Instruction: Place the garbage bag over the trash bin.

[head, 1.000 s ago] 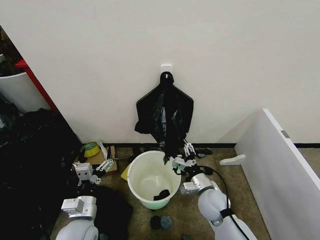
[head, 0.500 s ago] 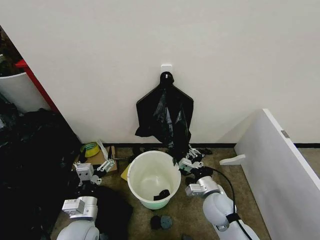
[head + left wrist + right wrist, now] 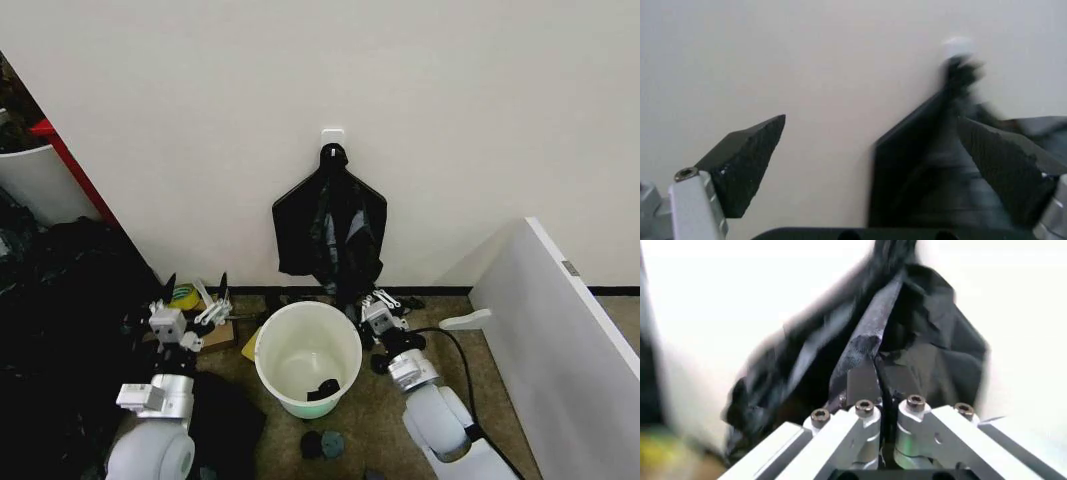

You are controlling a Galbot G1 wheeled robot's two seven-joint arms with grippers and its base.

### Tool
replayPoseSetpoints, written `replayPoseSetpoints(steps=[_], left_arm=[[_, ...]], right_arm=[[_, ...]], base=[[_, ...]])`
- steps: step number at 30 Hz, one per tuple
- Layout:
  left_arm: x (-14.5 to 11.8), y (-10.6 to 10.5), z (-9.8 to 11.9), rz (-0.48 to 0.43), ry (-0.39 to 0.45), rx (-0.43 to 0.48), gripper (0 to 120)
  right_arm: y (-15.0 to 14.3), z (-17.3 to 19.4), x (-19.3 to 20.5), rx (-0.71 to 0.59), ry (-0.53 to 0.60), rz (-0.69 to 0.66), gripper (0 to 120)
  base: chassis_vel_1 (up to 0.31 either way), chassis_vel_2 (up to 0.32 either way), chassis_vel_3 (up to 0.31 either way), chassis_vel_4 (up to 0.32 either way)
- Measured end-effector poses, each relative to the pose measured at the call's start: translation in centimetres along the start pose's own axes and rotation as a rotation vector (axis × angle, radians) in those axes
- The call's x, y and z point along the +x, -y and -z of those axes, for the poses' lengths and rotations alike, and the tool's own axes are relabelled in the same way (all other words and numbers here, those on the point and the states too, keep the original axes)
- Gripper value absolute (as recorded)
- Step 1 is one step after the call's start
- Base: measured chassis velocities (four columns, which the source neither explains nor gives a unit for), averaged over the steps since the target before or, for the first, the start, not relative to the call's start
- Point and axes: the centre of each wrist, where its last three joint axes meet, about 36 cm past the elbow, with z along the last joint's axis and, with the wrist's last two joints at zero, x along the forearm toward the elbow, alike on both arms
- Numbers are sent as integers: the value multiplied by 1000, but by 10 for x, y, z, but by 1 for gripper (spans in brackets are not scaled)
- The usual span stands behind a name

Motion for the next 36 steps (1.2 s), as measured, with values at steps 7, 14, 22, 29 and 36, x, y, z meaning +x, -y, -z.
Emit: replayPoseSetpoints(steps=[7,14,22,29,36], left_arm=[[-31,-47,-12,-298,0,-128,100],[-58,-78,-18,-419,-40,-255,100],[-99,-93,-18,-487,-4,-238,100],[-131,-120,-4,-701,93,-165,100],[-144,-132,-17,-573,31,-213,100]], right_arm=[[-8,16,-6,-286,103,76,0],[-19,11,-9,-301,135,135,0],[-19,3,-9,-265,166,207,0],[-12,-8,-9,-220,151,205,0],[-5,-12,-12,-200,151,213,0]], base=[[0,0,0,0],[0,0,0,0],[0,0,0,0],[0,0,0,0],[0,0,0,0]])
